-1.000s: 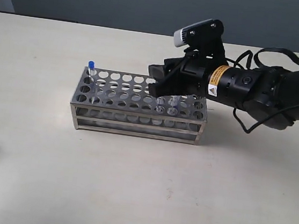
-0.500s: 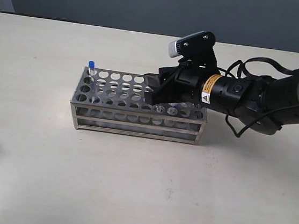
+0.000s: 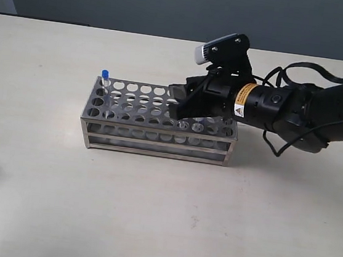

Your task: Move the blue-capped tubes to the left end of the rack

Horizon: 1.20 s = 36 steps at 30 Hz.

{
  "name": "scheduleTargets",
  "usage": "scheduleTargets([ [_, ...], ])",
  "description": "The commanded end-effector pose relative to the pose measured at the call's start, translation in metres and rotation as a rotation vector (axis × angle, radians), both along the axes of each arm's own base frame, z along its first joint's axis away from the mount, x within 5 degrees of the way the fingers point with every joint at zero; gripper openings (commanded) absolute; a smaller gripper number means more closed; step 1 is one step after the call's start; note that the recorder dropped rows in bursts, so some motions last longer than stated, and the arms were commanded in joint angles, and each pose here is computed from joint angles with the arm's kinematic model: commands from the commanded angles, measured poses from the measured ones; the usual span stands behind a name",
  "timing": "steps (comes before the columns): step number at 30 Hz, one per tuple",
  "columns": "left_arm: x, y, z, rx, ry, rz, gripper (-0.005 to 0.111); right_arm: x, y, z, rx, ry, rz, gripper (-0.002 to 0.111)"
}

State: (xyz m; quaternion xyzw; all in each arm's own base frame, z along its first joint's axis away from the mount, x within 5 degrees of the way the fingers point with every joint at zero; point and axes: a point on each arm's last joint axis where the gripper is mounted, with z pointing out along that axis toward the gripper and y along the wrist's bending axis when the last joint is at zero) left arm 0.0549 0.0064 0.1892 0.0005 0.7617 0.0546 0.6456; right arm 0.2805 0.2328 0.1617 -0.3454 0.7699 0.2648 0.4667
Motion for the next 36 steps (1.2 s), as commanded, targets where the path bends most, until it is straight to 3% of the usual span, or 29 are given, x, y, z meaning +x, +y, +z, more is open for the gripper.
scheduleTargets([
  [1,0.0,-0.001,0.003,-0.003,-0.014,-0.007,0.001,0.001,-0.007,0.013,-0.027,-0.034,-0.034,0.042],
  [21,0.0,-0.001,0.003,-0.003,-0.014,-0.007,0.001,0.004,-0.006,-0.026,-0.114,0.053,-0.04,0.042],
  [28,0.0,-0.001,0.003,-0.003,-0.014,-0.007,0.001,0.003,-0.008,-0.018,-0.131,0.04,-0.039,0.042],
  [36,0.0,-0.001,0.003,-0.003,-0.014,-0.007,0.001,-0.001,-0.01,0.015,-0.09,-0.039,-0.034,0.042],
])
